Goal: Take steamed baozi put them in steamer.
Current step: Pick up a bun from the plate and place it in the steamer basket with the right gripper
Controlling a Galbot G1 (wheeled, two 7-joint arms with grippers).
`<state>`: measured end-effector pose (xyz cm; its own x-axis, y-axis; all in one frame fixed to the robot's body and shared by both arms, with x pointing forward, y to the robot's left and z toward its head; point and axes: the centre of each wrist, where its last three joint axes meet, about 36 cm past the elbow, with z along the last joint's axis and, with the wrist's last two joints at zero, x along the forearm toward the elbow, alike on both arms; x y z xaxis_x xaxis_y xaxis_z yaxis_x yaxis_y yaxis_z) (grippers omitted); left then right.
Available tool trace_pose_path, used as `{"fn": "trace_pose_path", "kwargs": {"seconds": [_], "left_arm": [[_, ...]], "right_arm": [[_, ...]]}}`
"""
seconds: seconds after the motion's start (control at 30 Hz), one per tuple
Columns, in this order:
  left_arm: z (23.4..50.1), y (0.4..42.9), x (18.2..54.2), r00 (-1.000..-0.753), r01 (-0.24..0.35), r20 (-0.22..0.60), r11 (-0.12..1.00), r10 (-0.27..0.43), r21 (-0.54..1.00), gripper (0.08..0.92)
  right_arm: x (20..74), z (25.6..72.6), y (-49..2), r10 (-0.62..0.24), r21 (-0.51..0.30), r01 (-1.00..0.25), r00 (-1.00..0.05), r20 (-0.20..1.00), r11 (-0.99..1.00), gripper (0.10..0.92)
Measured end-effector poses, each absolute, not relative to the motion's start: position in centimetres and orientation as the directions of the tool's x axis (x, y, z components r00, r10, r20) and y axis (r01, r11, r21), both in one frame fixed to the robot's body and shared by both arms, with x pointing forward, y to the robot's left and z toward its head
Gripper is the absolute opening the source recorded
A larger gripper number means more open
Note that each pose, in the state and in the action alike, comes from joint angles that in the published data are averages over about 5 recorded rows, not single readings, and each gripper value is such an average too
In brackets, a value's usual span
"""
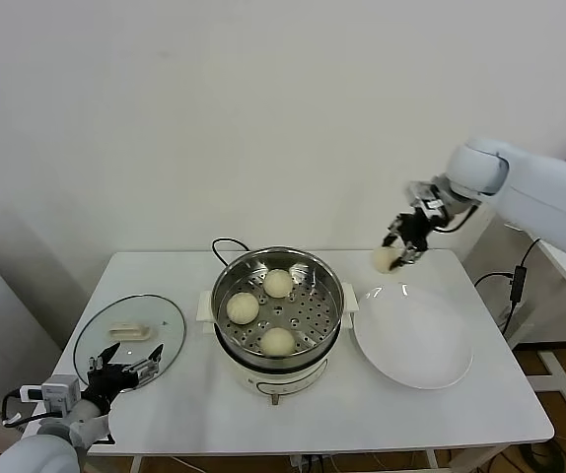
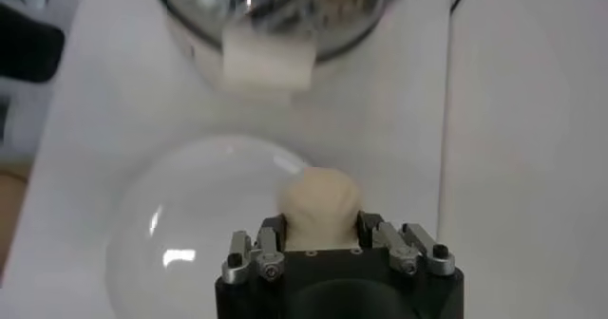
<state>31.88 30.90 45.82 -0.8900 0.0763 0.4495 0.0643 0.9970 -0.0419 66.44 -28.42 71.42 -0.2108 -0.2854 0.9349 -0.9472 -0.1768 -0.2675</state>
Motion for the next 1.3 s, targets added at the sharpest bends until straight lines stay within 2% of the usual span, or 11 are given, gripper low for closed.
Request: {"fn": "trace_pose_path", "kwargs": {"seconds": [0.27,0.6,0.97,1.3], "left_arm": [[45.9,30.9,31.9,-0.892,0.063,0.445,0.997,0.077,-0.046,0.823],[45.9,31.0,31.9,-0.893,0.06,0.443,0.997,0.076,-0.05,0.823],[45.9,31.2,32.0,-0.894,0.055,0.443,0.997,0.074,-0.054,0.823],[45.9,31.2,32.0,-0.893,0.053,0.443,0.997,0.072,-0.056,0.823]], "right_arm": [[64.8,71.3,-22.3,-0.29,-0.241,-0.956,-0.186,0.939,-0.167,0.475],[63.9,68.2,-17.3,-0.265,-0.223,-0.966,-0.182,0.947,-0.133,0.475],[63.8,63.5,-14.1,-0.226,-0.196,-0.973,-0.165,0.96,-0.121,0.475],[63.5,60.5,-13.3,-0.204,-0.186,-0.977,-0.162,0.965,-0.105,0.48]]}}
